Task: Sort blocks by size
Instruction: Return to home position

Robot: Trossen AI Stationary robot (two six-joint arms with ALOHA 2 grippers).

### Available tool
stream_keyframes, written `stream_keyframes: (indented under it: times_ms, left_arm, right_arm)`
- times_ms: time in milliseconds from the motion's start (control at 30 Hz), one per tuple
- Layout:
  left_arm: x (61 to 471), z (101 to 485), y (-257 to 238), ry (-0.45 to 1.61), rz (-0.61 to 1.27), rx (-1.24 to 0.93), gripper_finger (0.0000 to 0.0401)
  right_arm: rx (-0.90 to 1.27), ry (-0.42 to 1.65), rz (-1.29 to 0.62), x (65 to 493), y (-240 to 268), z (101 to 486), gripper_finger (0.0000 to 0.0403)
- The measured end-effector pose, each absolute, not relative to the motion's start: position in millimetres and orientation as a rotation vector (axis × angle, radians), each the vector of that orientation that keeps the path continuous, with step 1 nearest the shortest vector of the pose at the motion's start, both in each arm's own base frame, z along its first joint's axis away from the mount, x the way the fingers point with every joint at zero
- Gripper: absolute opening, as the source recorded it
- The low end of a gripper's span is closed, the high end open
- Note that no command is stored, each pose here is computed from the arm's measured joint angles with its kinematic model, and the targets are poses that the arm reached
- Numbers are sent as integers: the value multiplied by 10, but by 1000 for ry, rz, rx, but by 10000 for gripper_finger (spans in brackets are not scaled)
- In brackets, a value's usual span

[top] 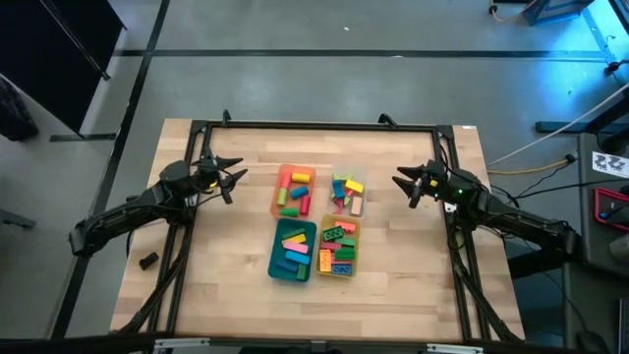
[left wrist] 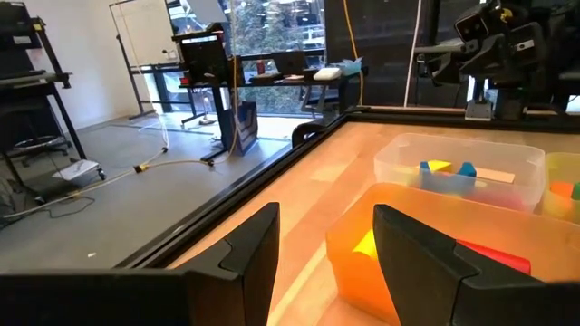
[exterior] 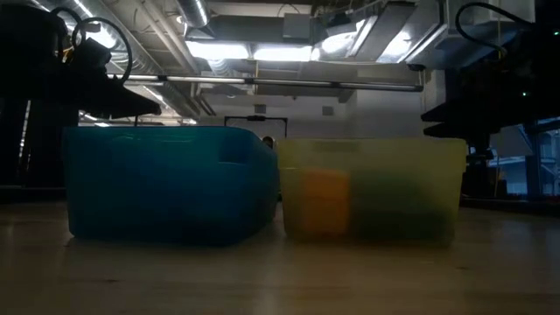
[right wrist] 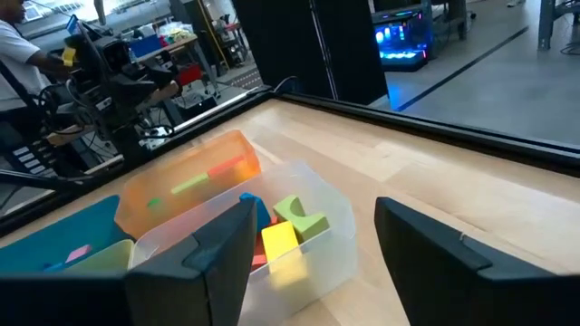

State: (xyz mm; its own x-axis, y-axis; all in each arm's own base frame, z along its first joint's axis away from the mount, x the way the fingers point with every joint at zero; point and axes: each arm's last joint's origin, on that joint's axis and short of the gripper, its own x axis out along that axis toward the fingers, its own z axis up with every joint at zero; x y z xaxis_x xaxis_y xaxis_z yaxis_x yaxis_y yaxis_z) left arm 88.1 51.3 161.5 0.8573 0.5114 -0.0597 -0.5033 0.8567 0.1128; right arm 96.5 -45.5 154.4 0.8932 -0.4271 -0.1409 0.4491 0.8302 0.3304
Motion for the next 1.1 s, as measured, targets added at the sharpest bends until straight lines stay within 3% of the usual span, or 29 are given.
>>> stream_keyframes:
  times_ms: [467, 833, 1100]
  left_arm:
    - [881, 1613, 513, 89, 534, 94, 164]
    - [881, 1613, 513, 89, 534, 94, 164]
    - [881, 1614, 512, 88, 534, 94, 164]
  right_arm:
    - [365, 60, -464, 964, -454, 1544, 225]
    - [331, -101, -438, 880, -416, 1678, 225]
    - [330, -111, -441, 880, -417, 1686, 225]
